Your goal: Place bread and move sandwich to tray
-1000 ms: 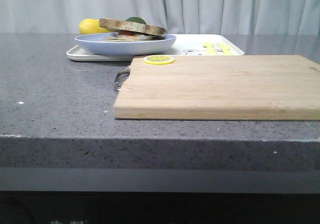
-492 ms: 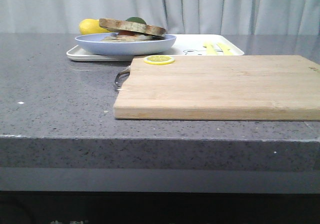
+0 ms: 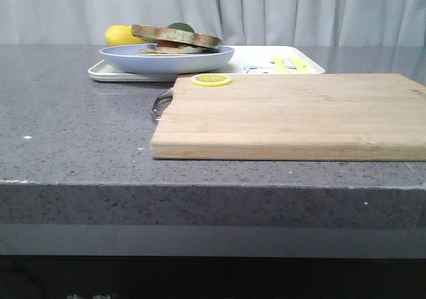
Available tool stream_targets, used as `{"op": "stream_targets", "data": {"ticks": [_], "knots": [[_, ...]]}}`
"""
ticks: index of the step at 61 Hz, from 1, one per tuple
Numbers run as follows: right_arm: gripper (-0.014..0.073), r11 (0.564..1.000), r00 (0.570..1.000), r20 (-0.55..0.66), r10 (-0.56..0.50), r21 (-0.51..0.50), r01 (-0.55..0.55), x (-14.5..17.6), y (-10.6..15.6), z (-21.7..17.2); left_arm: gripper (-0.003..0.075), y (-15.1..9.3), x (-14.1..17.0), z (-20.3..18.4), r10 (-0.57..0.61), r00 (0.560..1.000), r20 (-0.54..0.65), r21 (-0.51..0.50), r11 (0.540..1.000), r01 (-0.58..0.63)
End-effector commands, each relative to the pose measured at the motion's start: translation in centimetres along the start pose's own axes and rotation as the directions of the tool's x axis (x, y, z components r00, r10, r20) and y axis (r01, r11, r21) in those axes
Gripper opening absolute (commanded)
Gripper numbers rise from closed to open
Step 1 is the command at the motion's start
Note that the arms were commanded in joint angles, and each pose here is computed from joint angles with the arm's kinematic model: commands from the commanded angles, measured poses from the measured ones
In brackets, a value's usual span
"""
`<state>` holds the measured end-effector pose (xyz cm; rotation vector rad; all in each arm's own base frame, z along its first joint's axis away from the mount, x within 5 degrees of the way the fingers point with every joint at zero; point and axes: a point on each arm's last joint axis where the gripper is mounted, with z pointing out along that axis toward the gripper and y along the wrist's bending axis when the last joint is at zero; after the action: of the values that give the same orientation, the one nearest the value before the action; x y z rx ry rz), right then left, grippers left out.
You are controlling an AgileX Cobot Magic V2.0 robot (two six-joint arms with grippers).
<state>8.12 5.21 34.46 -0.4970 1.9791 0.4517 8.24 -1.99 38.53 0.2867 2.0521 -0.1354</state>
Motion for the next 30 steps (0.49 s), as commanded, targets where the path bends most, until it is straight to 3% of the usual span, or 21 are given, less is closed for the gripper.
{"op": "stream_targets", "data": {"ticks": [1, 6, 10, 30], "knots": [[0.0111, 1.0, 0.995, 0.095, 0.012, 0.004, -0.012, -1.28, 0.03, -0.42, 0.0101, 0.01, -1.12, -0.41, -0.01, 0.997, 0.082, -0.003, 1.0, 0.011], [-0.001, 1.0, 0.995, 0.095, 0.012, 0.004, -0.012, -1.28, 0.03, -0.42, 0.0009, 0.02, -1.14, -0.41, -0.01, 0.996, 0.085, -0.004, 1.0, 0.011], [-0.0074, 1.0, 0.995, 0.095, 0.012, 0.004, -0.012, -1.28, 0.03, -0.42, -0.002, 0.03, -1.18, -0.41, -0.01, 0.996, 0.089, -0.005, 1.0, 0.011], [-0.0067, 1.0, 0.996, 0.093, 0.012, 0.004, -0.012, -1.27, 0.04, -0.42, -0.002, 0.03, -1.18, -0.41, -0.01, 0.996, 0.089, -0.005, 1.0, 0.011]]}}
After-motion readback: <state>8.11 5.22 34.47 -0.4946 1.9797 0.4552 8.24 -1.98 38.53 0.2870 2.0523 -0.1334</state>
